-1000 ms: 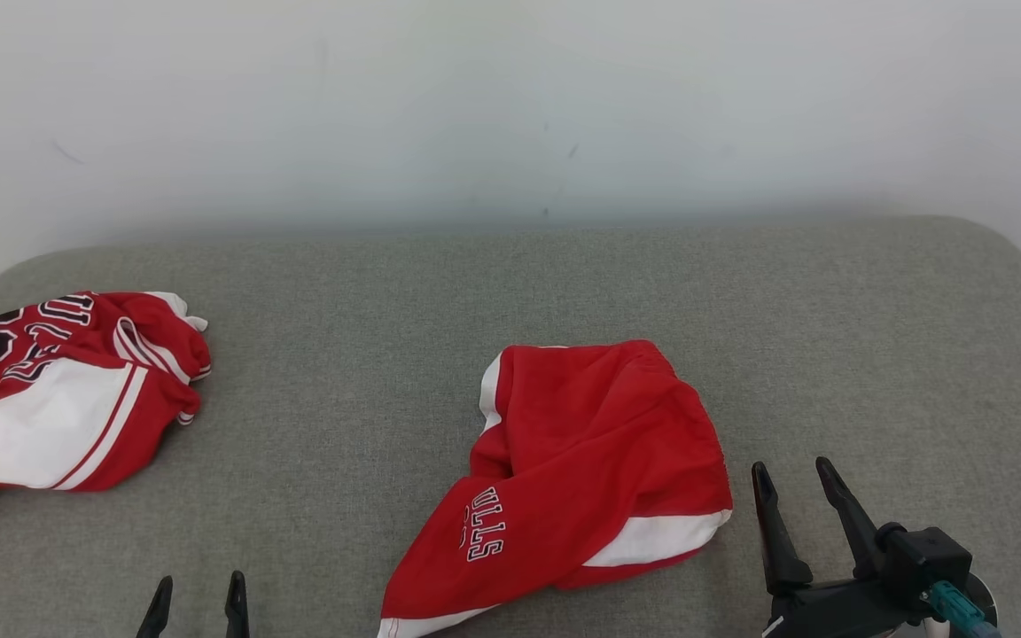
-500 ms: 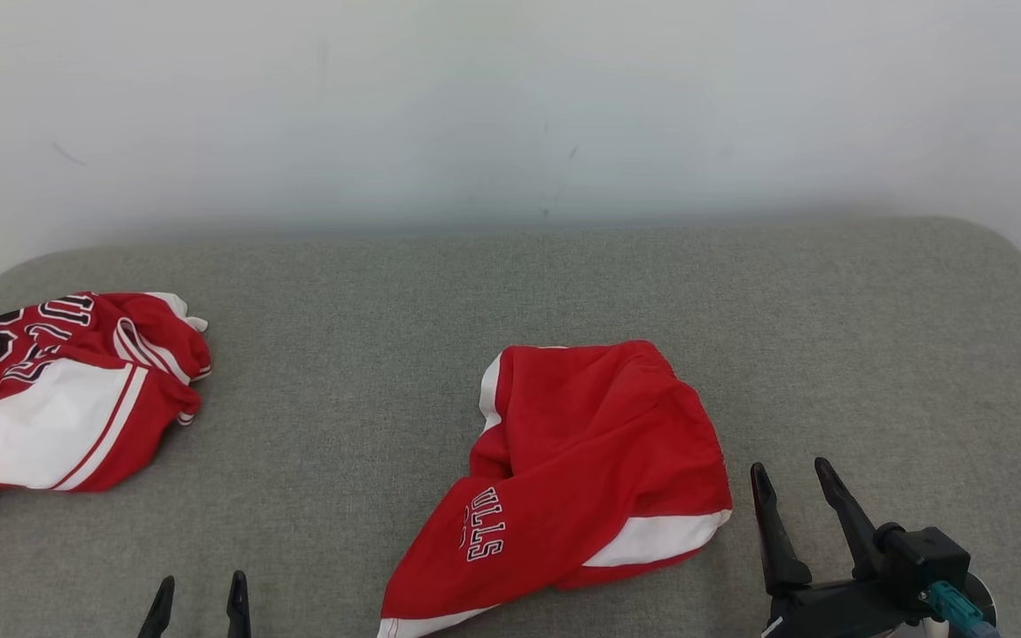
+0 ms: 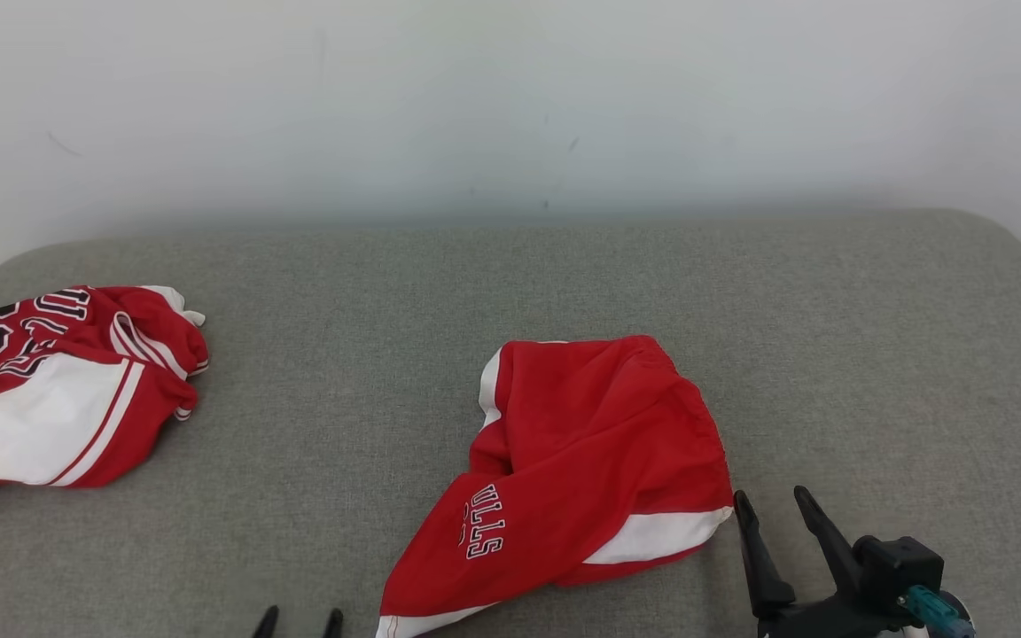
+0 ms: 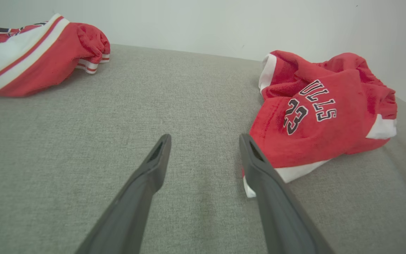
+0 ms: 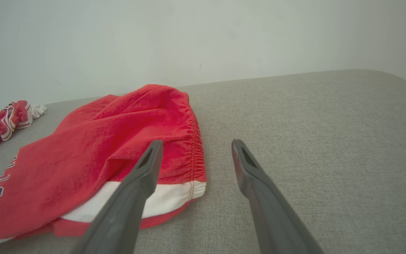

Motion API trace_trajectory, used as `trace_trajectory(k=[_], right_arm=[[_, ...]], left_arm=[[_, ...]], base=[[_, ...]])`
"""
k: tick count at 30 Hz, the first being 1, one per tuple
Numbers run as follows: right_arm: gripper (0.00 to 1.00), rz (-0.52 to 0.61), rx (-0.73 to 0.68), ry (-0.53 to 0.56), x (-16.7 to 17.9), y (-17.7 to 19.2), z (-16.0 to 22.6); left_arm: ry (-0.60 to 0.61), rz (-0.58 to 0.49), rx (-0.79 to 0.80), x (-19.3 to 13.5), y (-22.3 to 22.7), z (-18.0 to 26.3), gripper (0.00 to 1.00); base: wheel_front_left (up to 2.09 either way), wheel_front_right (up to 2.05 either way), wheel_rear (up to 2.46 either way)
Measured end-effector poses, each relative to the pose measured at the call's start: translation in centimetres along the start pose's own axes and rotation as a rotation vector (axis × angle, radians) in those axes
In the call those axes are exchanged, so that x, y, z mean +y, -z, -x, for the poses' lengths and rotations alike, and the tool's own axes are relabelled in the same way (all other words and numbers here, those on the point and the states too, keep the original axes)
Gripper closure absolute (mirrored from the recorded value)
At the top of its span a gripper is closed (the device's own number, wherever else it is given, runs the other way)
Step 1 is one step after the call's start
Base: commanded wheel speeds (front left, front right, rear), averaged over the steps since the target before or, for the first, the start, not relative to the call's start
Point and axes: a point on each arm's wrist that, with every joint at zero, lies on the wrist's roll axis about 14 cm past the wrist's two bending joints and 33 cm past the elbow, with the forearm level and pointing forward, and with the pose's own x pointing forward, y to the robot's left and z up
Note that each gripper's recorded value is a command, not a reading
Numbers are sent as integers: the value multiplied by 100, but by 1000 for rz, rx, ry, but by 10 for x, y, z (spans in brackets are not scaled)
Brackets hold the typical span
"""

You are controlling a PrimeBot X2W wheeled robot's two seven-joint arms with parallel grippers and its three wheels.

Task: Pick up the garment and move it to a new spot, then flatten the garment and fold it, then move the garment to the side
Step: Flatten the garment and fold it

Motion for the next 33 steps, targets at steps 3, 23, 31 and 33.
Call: trace_trajectory(k=[3,23,31,33], right_arm=[[0,-10,45,-7,1,13,-1],[0,-30,255,-60,-1,69,-26],[100,-41,307,-85,5,83,-34],[100,-42,304,-88,5,82,-34]], left_arm=[[41,32,38,-13,12,-1,0],[193,81,212,-56,64,-19,0],[210,105,232,-60,68,-29,100],[216,108,218,-62,64,-32,100]], base=[[0,0,0],[0,0,0],[0,0,0],[0,0,0]])
